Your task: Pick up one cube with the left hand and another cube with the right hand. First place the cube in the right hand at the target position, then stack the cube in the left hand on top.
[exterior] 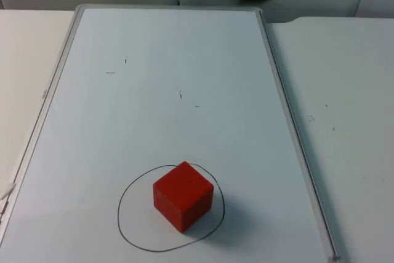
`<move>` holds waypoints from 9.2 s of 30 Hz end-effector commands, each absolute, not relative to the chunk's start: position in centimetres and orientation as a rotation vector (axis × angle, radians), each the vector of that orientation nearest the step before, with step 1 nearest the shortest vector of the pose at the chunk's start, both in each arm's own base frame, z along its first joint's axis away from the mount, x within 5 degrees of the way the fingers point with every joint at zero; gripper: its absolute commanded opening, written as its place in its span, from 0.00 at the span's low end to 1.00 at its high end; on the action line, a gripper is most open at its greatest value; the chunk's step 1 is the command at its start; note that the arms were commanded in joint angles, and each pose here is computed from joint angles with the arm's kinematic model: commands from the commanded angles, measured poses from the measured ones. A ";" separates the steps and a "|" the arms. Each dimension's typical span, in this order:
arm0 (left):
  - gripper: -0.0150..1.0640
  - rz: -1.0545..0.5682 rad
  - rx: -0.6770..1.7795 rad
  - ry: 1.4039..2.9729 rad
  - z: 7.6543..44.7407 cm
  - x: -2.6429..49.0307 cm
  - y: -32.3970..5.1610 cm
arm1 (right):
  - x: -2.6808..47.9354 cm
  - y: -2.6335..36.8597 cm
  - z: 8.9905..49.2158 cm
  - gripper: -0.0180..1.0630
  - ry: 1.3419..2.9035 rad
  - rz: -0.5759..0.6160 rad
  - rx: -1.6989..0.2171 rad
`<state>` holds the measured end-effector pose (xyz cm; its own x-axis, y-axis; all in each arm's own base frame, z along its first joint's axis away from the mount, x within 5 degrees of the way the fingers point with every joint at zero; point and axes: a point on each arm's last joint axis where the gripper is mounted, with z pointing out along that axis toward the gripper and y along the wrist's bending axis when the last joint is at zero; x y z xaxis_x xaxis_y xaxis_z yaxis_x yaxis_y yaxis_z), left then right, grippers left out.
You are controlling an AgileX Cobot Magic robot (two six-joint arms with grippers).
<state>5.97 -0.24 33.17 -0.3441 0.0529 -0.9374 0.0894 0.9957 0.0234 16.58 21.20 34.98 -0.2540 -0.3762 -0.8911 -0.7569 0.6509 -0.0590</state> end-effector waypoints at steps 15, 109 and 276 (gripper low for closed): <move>0.22 -0.105 0.190 1.902 33.2 5.8 -1.0 | 7.5 7.6 40.7 0.86 1.620 0.387 -0.858; 0.01 -0.521 0.956 2.449 14.5 23.5 -21.2 | 7.8 7.1 36.7 0.86 1.639 0.281 -0.887; 0.99 0.052 0.047 2.048 27.9 -0.7 0.4 | 2.8 0.3 33.2 0.86 1.789 0.351 -0.814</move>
<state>-0.68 0.47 27.91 -0.4697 0.0622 -0.8806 0.0145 0.9979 0.0628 2.97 0.39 33.64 -0.1679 -0.3509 -0.9213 -0.6677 0.7280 -0.1556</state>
